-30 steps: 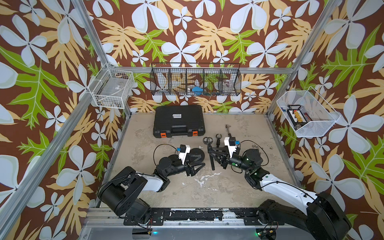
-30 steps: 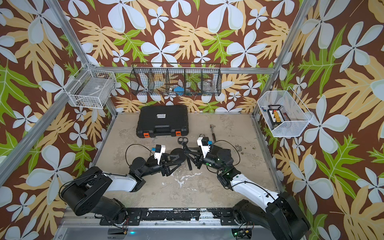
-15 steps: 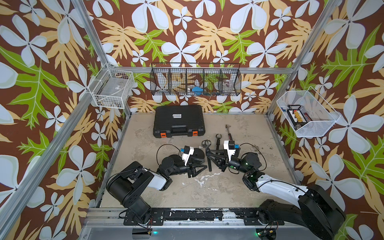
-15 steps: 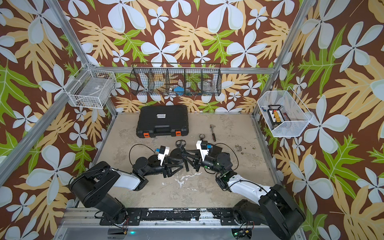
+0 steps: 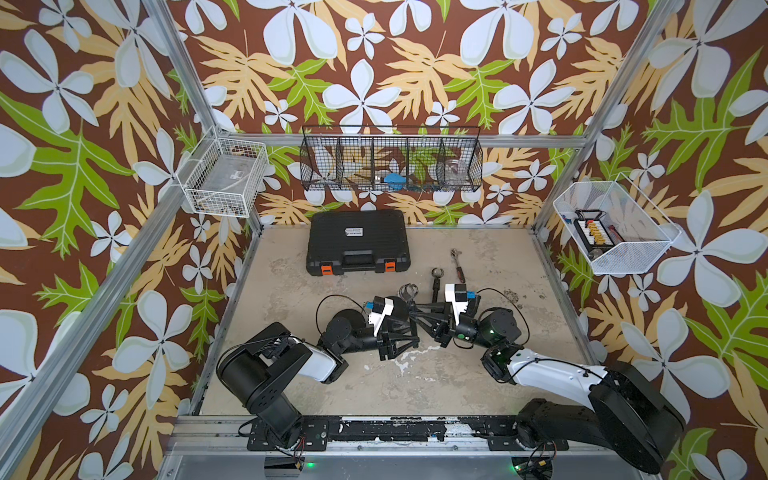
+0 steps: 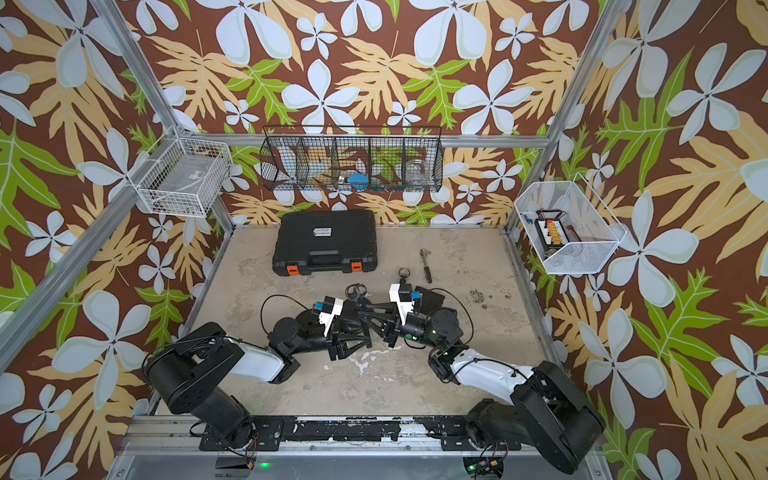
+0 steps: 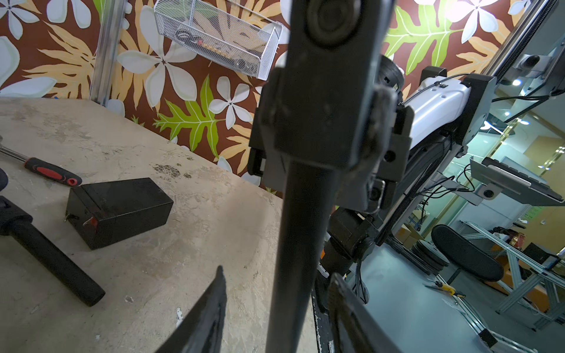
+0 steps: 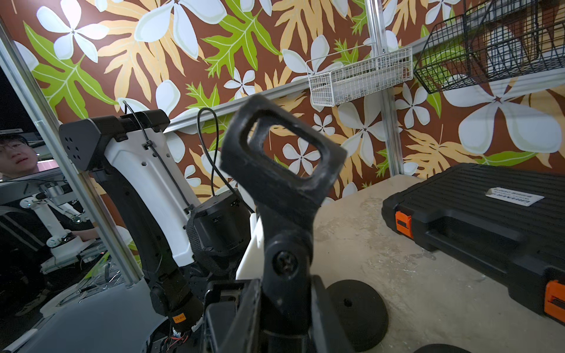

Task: Assemble a microphone stand
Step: Pick up the microphone stand pole from the center of the board.

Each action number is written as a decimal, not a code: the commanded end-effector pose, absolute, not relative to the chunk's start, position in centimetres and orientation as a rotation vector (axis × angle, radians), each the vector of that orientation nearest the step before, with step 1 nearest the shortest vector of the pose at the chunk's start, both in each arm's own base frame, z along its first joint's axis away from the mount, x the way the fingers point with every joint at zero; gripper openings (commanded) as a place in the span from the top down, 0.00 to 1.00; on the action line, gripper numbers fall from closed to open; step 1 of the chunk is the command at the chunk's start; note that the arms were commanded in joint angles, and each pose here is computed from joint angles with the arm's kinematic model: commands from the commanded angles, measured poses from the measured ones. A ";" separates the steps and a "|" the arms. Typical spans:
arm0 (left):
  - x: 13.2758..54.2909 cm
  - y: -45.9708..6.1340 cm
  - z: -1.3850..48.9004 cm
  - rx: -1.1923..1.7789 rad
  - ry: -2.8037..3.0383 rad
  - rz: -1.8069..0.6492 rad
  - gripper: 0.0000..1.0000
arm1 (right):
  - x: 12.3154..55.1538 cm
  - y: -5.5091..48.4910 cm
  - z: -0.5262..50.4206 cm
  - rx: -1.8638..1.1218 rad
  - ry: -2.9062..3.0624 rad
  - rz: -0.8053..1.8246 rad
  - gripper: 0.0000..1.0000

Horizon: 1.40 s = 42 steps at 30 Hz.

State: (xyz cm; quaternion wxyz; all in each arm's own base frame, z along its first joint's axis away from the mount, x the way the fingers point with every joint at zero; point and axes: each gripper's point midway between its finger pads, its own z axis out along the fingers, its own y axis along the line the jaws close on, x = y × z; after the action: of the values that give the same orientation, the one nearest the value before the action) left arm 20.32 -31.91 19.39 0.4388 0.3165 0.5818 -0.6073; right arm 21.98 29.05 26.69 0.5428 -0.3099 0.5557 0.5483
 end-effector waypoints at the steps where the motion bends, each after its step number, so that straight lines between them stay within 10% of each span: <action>1: 20.4 -31.9 20.3 0.798 1.393 -1.491 0.51 | 21.2 29.1 28.0 -0.752 1.251 1.340 0.97; 8: 20.4 -32.2 20.2 0.805 1.398 -1.507 0.55 | 20.7 28.9 28.5 -0.743 1.214 1.375 0.96; 13: 20.3 -32.1 20.6 0.814 1.379 -1.496 0.83 | 20.9 28.8 28.4 -0.738 1.216 1.354 0.94; 18: 21.6 -31.2 20.6 0.750 1.405 -1.363 1.00 | 21.8 28.4 27.9 -0.704 1.268 1.271 0.43; 22: 23.7 -29.8 20.2 0.664 1.473 -1.181 1.00 | 24.1 27.5 26.5 -0.668 1.420 1.078 0.31; 42: 23.8 -29.9 19.3 0.767 1.517 -1.019 1.00 | 23.4 28.3 25.0 -0.885 1.521 0.983 0.34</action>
State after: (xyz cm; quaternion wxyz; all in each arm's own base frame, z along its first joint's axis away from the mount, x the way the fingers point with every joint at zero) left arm 24.77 -29.08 18.51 0.5477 0.2897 0.6661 -0.4151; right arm 23.57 28.19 24.97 0.5356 -0.3574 0.6416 0.4168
